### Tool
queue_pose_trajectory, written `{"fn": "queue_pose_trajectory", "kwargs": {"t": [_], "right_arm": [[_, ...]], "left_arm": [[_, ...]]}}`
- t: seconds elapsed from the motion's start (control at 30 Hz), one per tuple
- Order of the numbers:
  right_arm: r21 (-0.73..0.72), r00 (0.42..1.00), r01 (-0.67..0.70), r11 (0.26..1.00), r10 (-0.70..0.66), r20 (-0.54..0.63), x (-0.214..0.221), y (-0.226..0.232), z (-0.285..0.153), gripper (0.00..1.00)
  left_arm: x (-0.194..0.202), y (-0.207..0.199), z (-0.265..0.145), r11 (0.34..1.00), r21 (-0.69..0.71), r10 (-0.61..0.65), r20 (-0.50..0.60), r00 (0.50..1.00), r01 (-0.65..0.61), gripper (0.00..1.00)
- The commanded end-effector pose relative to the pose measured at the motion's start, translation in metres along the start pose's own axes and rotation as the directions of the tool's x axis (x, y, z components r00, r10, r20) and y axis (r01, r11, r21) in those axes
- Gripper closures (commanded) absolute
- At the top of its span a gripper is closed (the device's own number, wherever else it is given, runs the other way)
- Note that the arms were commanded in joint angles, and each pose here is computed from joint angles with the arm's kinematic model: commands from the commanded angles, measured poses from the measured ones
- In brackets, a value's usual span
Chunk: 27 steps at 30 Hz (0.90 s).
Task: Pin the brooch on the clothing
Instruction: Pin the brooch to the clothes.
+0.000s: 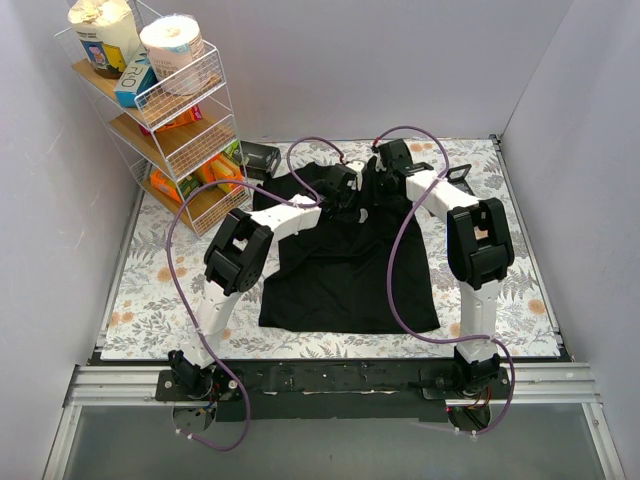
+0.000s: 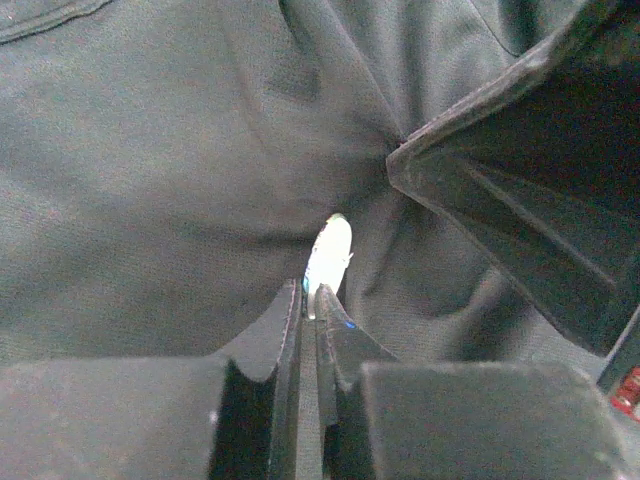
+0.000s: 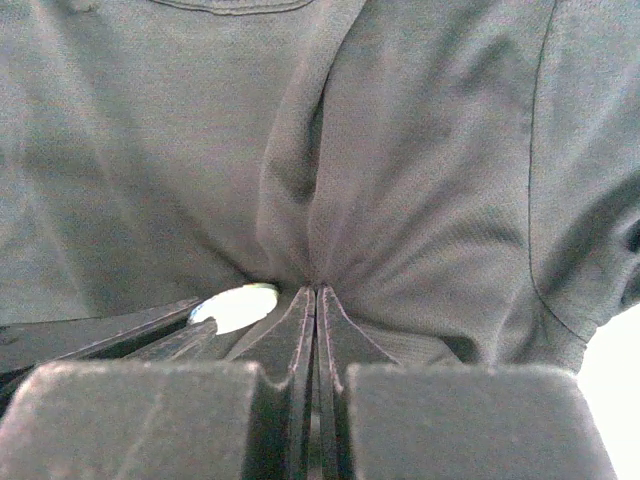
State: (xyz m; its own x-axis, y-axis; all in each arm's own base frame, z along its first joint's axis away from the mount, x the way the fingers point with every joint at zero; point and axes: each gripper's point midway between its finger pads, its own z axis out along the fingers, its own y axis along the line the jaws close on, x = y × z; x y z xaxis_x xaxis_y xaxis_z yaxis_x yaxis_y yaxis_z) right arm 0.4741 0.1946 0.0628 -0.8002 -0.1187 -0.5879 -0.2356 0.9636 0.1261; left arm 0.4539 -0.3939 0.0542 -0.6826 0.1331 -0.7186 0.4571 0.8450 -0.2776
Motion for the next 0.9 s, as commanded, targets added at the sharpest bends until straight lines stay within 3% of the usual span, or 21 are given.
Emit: {"fn": "queue_pose_trajectory", "kwargs": {"t": [0.0,0.23,0.33,0.6,0.73,0.87], "right_arm": [[-0.038,0.999,-0.023,0.999,0.025,0.044,-0.009,0.006,-0.01,0.93],[-0.035,0.999,-0.035,0.999,0.037,0.033,0.002,0.003,-0.01,0.66],[-0.037,0.998,-0.035,0.999,0.036,0.045,0.002,0.003,-0.013,0.62],[-0.015,0.998,-0.046,0.999,0.047,0.044,0.008,-0.003,-0.016,0.62],[0.009,0.998,-0.048,0.999,0.048,0.045,0.011,-0.008,-0.014,0.74],[0.039,0.998,-0.044,0.998,0.042,0.04,0.013,-0.015,-0.012,0.76]], "left_arm": [[-0.021,-0.011,-0.001,1.0,0.013,-0.01,0.051,0.999,0.009,1.0],[-0.02,-0.011,0.003,1.0,0.014,-0.01,0.054,0.998,0.01,1.0],[-0.018,-0.011,0.004,1.0,0.011,-0.006,0.051,0.999,0.006,1.0],[-0.025,-0.006,0.003,0.999,-0.03,0.023,0.074,0.997,-0.021,1.0],[-0.024,-0.006,0.005,0.999,-0.035,0.044,0.072,0.996,-0.042,1.0],[-0.025,-0.006,0.004,0.997,-0.044,0.063,0.074,0.995,-0.06,1.0]]}}
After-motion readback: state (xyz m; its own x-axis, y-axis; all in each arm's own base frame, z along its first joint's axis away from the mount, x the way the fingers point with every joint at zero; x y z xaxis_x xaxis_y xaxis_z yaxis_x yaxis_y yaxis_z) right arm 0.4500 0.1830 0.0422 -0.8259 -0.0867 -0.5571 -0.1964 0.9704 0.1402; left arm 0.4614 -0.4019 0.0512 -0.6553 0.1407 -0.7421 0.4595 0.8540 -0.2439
